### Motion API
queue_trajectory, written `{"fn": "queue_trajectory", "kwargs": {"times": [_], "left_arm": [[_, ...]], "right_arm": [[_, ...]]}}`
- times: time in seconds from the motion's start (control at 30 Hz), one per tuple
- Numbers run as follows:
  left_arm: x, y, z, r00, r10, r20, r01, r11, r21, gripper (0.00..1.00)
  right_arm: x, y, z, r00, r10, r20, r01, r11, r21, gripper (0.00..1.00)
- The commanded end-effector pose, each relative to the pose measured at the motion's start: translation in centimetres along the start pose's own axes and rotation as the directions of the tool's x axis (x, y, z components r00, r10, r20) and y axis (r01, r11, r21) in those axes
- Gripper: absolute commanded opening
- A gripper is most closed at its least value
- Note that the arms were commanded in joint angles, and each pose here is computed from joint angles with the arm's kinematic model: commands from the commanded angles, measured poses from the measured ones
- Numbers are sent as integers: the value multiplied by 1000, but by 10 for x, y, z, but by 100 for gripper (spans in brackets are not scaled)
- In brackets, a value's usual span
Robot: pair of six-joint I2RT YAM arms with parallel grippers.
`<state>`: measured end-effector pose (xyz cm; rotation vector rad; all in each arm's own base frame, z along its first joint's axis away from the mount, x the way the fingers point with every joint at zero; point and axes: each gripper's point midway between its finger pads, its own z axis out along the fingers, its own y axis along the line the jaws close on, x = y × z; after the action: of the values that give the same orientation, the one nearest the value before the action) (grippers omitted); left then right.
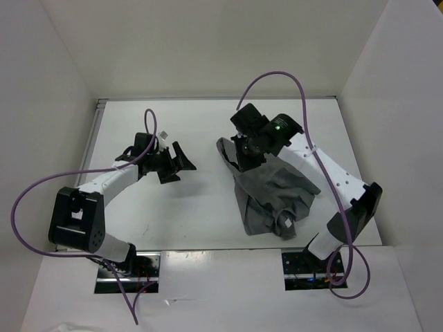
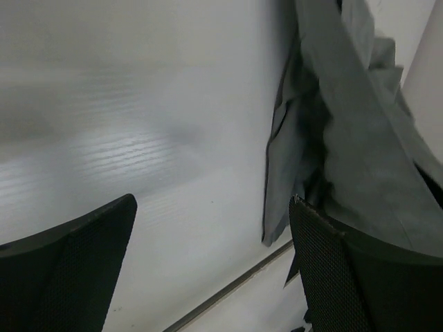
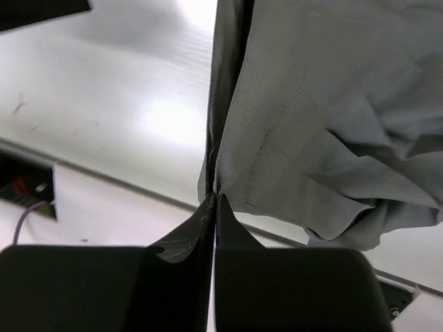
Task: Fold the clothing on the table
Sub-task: Move the skirt to the center of the board
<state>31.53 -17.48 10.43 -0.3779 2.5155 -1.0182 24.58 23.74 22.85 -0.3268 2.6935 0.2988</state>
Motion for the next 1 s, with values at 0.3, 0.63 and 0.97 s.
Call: {"fn": "queue_trajectory", "kwargs": {"times": [0.3, 0.63, 0.97], "left_arm": [[-57, 13, -39, 973, -57, 225, 66, 997, -35, 97], [-62, 9, -56, 955, -65, 289, 77, 997, -28, 97], [-66, 9, -69, 935, -76, 345, 91, 995, -28, 98]], "right_arm": [[-18, 49, -222, 850, 109, 516, 158, 881, -446, 0], [-114, 16, -224, 698, 188, 691, 63, 945, -321, 0], [-207, -73, 14, 886, 223, 406, -127, 960, -251, 0]]}}
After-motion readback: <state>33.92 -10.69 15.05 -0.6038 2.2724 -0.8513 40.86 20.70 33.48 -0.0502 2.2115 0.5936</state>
